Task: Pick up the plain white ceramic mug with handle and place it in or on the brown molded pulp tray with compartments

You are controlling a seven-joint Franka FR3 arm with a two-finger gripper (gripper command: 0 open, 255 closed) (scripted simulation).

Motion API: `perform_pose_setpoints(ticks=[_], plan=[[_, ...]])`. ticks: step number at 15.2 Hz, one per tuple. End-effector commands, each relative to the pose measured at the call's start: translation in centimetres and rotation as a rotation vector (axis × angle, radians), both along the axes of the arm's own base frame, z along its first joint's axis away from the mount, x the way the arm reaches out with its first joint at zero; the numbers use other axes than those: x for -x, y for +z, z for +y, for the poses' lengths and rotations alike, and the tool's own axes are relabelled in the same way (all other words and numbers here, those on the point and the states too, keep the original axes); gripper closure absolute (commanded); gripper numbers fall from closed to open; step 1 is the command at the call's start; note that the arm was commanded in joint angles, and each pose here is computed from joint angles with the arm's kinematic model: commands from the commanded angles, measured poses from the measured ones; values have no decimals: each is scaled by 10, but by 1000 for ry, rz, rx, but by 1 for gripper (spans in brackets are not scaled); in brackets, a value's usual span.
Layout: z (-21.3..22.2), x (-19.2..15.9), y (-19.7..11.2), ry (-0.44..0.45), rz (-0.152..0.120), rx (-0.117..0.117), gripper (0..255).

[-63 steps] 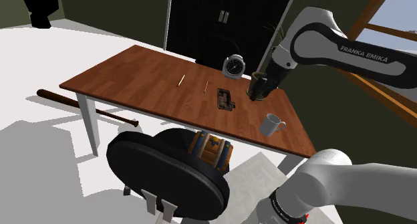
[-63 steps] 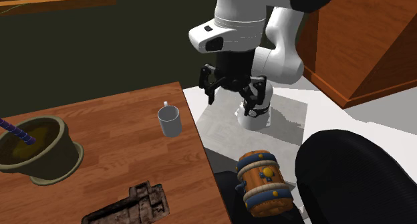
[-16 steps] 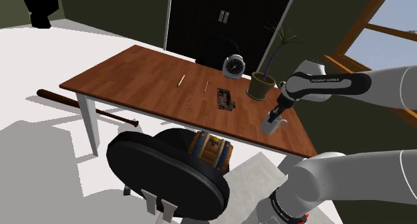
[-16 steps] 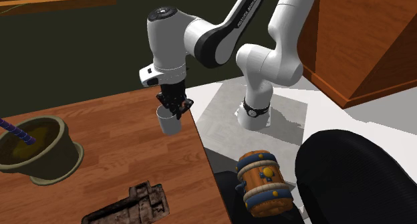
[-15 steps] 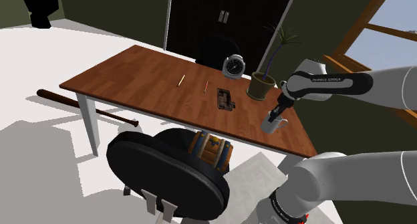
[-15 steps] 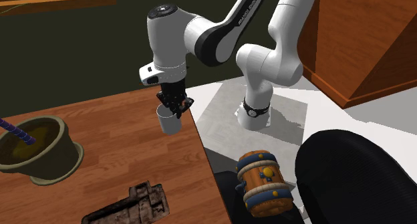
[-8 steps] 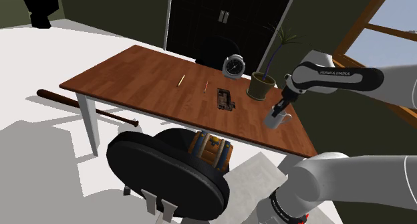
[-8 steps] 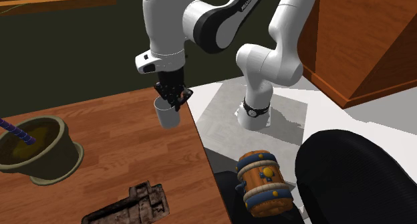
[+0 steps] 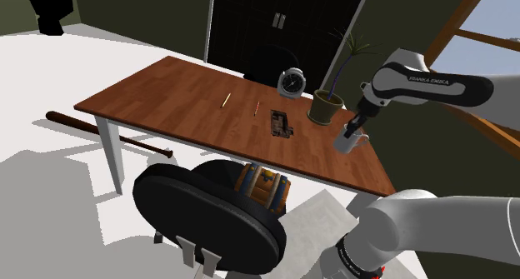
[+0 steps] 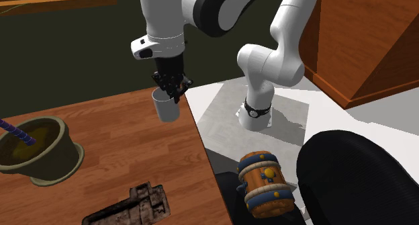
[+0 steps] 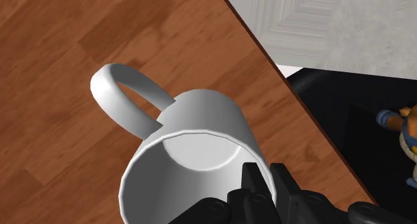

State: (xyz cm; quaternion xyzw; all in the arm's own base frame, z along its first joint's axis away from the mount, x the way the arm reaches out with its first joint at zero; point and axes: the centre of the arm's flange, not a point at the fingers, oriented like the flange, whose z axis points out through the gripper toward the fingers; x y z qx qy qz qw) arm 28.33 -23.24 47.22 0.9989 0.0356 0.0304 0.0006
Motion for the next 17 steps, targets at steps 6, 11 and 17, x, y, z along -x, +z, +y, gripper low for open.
perform_pose_setpoints(ticks=[6,11,17], plan=[[4,-26,24,0,1,0,255],[15,-90,34,0,1,0,255],[28,-168,46,0,1,0,255]])
